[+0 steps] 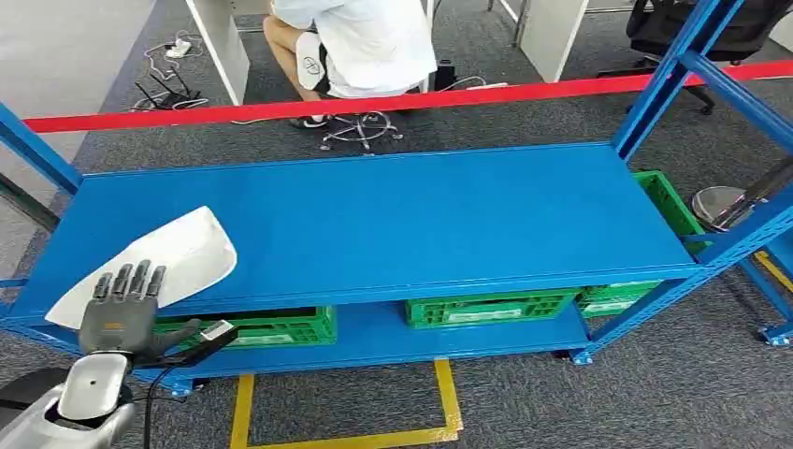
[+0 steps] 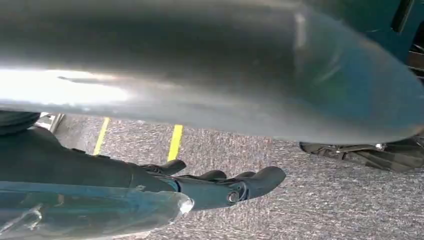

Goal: Take the parts from the cabinet and place them on the table.

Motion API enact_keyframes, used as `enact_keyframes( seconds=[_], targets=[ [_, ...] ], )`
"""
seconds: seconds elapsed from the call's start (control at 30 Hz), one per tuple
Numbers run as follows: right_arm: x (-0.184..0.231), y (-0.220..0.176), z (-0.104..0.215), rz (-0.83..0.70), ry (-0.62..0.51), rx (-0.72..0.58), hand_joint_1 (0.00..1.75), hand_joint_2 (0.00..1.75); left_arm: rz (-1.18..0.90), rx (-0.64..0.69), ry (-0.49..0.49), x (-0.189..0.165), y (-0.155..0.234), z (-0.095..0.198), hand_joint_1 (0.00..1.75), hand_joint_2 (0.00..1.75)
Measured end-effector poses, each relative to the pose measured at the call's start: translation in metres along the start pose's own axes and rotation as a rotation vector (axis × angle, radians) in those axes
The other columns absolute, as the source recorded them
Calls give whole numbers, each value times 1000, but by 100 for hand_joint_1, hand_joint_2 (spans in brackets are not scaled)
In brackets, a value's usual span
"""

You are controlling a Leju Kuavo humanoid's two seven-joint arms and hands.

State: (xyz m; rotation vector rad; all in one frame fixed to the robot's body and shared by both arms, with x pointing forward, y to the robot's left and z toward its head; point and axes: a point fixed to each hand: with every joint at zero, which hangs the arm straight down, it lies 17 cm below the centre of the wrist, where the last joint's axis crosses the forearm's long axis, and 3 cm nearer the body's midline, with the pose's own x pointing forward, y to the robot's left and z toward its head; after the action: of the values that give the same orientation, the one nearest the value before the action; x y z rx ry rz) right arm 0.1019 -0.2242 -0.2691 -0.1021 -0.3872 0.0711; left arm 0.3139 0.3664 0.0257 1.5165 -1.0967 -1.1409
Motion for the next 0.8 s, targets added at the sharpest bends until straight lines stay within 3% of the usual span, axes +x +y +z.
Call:
enact_keyframes(
  seconds=[0.17, 0.2, 0.7, 0.73, 0.77, 0.8],
  targets=[
    [0, 0, 0, 1, 1, 0, 0, 0, 2, -2, -1, 1, 0, 0, 0, 0],
    [0, 0, 0, 2, 1, 0, 0, 0, 3, -2, -4, 2, 0, 0, 0, 175],
    [-1, 0, 0, 4, 2, 0, 0, 0, 24, -45, -28, 9, -8, 1, 0, 175],
    [-1, 0, 0, 3, 2, 0, 0, 0, 33, -55, -26, 9, -10, 2, 24, 175],
    [-1, 0, 0, 2, 2, 0, 0, 0, 39, -64, -27, 9, -11, 3, 24, 175],
    [-1, 0, 0, 1, 2, 0, 0, 0, 46, -69, -25, 9, -13, 4, 138, 175]
  ],
)
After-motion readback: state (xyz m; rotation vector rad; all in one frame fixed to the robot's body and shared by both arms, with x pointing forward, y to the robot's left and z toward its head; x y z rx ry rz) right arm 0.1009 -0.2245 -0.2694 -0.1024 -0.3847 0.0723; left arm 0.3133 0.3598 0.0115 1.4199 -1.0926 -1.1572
